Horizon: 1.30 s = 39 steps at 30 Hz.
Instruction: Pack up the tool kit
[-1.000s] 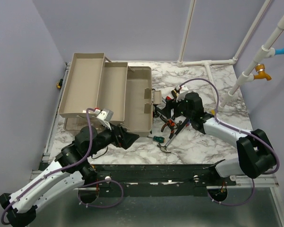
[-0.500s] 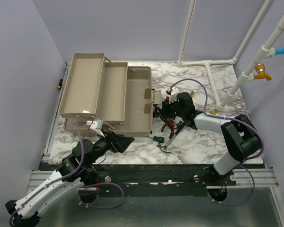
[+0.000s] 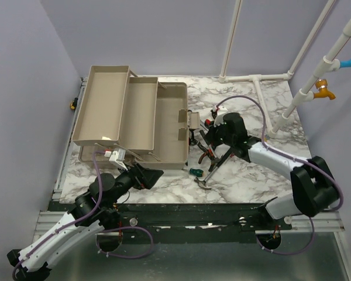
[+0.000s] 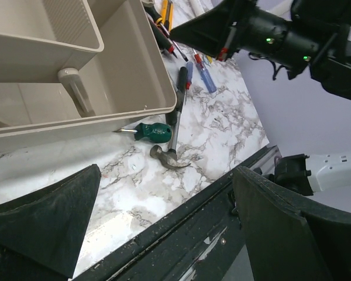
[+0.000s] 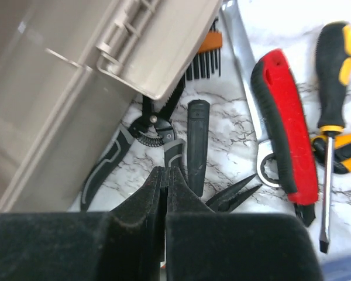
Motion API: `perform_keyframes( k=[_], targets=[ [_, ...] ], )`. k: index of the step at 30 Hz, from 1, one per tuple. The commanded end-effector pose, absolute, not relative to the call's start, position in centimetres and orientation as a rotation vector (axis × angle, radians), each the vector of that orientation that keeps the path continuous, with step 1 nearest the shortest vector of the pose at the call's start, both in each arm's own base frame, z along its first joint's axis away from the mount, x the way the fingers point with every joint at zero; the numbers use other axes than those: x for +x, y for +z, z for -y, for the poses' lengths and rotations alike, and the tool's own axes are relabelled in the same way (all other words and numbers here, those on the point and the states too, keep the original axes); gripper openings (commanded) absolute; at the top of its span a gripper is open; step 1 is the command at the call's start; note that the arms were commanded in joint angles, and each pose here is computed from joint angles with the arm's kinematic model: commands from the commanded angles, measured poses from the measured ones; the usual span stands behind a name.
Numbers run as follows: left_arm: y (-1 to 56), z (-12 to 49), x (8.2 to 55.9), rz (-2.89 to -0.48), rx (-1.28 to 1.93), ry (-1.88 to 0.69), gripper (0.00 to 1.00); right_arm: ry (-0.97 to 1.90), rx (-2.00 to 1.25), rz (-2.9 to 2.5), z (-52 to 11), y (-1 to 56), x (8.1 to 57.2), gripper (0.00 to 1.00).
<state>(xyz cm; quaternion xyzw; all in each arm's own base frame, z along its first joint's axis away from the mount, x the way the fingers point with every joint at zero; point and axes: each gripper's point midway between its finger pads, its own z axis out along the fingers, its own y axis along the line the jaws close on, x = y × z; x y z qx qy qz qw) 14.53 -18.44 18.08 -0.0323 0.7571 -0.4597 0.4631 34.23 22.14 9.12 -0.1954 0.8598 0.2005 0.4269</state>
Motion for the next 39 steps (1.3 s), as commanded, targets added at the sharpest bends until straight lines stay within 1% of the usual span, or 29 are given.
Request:
perform_keyframes(
  k=[1, 3, 4, 5, 7, 8, 9, 12, 14, 16, 23, 24, 26, 28, 31, 32, 33, 39],
  targets=[
    [19.3, 18.1, 14.9, -1.832, -0.082, -1.105, 0.99, 0.445, -0.412, -2.088, -20.5, 11.9, 33.6, 0.06],
    [19.4, 18.1, 15.0, -1.832, -0.081, -1.101, 0.99, 0.451, -0.42, -2.088, -20.5, 12.2, 33.3, 0.01],
    [19.5, 18.2, 15.0, -1.829, -0.079, -1.103, 0.99, 0.455, -0.425, -2.096, -20.5, 12.1, 33.2, 0.01],
    [19.6, 18.2, 15.0, -1.828, -0.079, -1.105, 0.99, 0.456, -0.417, -2.103, -20.5, 12.1, 33.2, 0.09],
    [19.6, 18.3, 15.1, -1.829, -0.074, -1.106, 0.99, 0.454, -0.388, -2.131, -20.5, 11.7, 33.2, 0.46],
    [19.6, 18.4, 15.1, -1.831, -0.075, -1.105, 0.99, 0.45, -0.363, -2.148, -20.4, 11.5, 33.4, 0.53],
    [19.6, 18.4, 15.1, -1.831, -0.076, -1.103, 0.99, 0.44, -0.343, -2.163, -20.3, 11.3, 33.6, 0.56],
    [19.6, 18.2, 15.2, -1.83, -0.081, -1.09, 0.99, 0.369, -0.234, -2.223, -19.4, 10.2, 34.4, 0.57],
    [18.9, 17.6, 15.4, -1.854, -0.13, -1.06, 0.99, 0.338, -0.183, -2.257, -19.1, 9.4, 34.8, 0.61],
    [18.3, 16.4, 15.7, -1.876, -0.209, -1.019, 0.99, 0.341, -0.195, -2.301, -19.6, 8.5, 35.0, 0.67],
    [18.4, 14.8, 15.3, -1.8, -0.285, -1.052, 0.99, 0.36, -0.211, -2.356, -20.8, 5.8, 36.0, 0.68],
    [18.4, 14.7, 15.2, -1.794, -0.29, -1.057, 0.99, 0.351, -0.21, -2.367, -20.9, 5.3, 36.1, 0.67],
    [18.0, 14.7, 15.1, -1.797, -0.295, -1.063, 0.99, 0.328, -0.206, -2.386, -20.8, 4.6, 36.4, 0.6],
    [17.7, 14.7, 15.0, -1.805, -0.292, -1.064, 0.99, 0.318, -0.2, -2.395, -20.7, 4.4, 36.4, 0.45],
    [17.6, 14.8, 14.9, -1.819, -0.276, -1.058, 0.99, 0.349, -0.188, -2.365, -20.7, 5.4, 36.1, 0.09],
    [17.7, 14.8, 14.9, -1.821, -0.269, -1.053, 0.99, 0.347, -0.171, -2.347, -20.5, 5.9, 36.0, 0.03],
    [17.7, 14.8, 14.9, -1.83, -0.26, -1.042, 0.99, 0.345, -0.154, -2.318, -20.2, 6.8, 36.0, 0.01],
    [18.4, 14.9, 14.8, -1.876, -0.179, -0.973, 0.99, 0.232, -0.025, -2.18, -16.8, 11.8, 35.7, 0.01]
  ],
)
